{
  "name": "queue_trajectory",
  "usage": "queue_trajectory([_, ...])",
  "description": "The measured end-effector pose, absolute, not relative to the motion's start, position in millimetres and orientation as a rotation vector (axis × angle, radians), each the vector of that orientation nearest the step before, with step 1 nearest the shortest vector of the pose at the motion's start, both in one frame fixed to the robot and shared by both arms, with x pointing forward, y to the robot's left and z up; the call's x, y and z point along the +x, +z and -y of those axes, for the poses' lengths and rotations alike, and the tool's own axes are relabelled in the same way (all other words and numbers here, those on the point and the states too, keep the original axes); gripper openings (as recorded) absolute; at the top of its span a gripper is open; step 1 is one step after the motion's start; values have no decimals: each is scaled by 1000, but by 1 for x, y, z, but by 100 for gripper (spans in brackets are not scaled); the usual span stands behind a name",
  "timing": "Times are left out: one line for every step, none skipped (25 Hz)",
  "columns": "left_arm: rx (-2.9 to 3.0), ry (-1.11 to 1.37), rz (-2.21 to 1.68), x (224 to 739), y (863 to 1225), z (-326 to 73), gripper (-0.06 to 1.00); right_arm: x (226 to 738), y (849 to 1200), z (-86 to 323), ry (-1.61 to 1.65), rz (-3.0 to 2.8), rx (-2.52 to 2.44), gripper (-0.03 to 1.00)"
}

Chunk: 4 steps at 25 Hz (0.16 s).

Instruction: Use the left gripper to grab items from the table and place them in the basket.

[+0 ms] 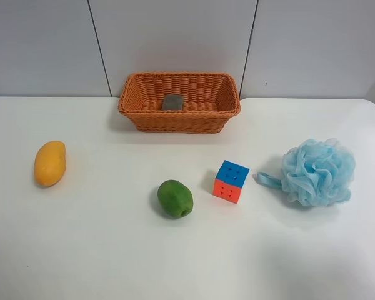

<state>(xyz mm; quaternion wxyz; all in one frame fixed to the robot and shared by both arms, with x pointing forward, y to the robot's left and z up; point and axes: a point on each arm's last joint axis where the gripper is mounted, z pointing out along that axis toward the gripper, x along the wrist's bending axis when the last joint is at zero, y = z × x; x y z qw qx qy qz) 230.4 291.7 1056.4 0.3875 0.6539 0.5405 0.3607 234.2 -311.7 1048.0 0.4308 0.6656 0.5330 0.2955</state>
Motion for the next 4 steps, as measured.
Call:
queue_trajectory([1664,918,-1375,230,1056,-292,99,234,1048,312,737,-1329,1660,99])
queue_trajectory([1664,918,-1375,230,1056,-292,99,234,1048,312,737,-1329,1660,99])
queue_trajectory([1664,918,-1375,230,1056,-292,99,234,1048,312,737,-1329,1660,99])
queue_trajectory([1664,918,-1375,230,1056,-292,99,234,1048,312,737,-1329,1660,99])
